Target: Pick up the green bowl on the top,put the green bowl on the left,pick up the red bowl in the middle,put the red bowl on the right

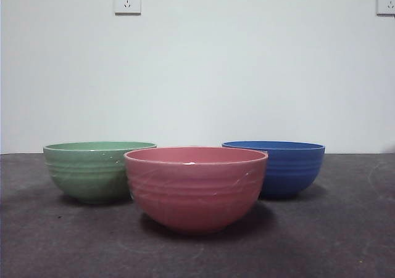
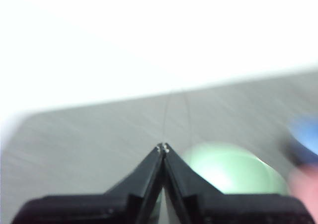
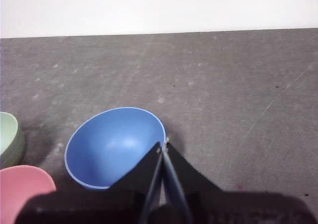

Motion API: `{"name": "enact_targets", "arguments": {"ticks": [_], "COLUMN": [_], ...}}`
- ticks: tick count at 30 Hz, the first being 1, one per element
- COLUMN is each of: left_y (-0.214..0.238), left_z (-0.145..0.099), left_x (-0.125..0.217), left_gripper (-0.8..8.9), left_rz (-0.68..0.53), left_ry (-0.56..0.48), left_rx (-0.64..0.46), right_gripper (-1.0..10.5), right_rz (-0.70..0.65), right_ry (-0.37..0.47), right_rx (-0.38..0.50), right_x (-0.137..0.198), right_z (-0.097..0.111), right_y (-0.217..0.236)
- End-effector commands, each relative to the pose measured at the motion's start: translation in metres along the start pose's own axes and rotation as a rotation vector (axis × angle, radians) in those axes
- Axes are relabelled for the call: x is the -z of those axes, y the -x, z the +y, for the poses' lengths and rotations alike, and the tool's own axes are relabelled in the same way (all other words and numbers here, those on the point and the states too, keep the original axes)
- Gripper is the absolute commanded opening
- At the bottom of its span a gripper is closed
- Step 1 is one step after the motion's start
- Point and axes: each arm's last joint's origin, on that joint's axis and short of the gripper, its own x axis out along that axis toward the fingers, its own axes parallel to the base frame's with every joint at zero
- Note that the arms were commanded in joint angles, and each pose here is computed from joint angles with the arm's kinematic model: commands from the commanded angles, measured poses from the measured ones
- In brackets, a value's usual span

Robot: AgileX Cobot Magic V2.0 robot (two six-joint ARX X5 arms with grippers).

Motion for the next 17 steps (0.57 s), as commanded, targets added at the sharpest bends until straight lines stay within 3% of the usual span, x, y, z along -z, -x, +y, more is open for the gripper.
{"name": "enact_targets", "arguments": {"ticks": [1,11,17], "left_y": [-0.011,-0.042,-0.042], "left_z": [0.004,0.007,0.007], "left_x": [0.026,0.126,0.139], "left_gripper": [-0.04,-0.04,-0.04], "left_rz": [-0.005,0.142,0.197], "left_ry": [-0.023,0.069,0.095], "left_rx": [-0.080,-0.161,-0.166], "right_gripper": [0.0,0.0,0.0], "right_rz": [-0.001,-0.001,-0.001], "right_ry": [-0.009,-0.010,-0.010], "right_rx": [0.003,0.003,0.003], "right_x": [0.001,0.001,0.001], "right_z": [0.000,0.000,0.000], "right_y": [0.000,0.000,0.000]}}
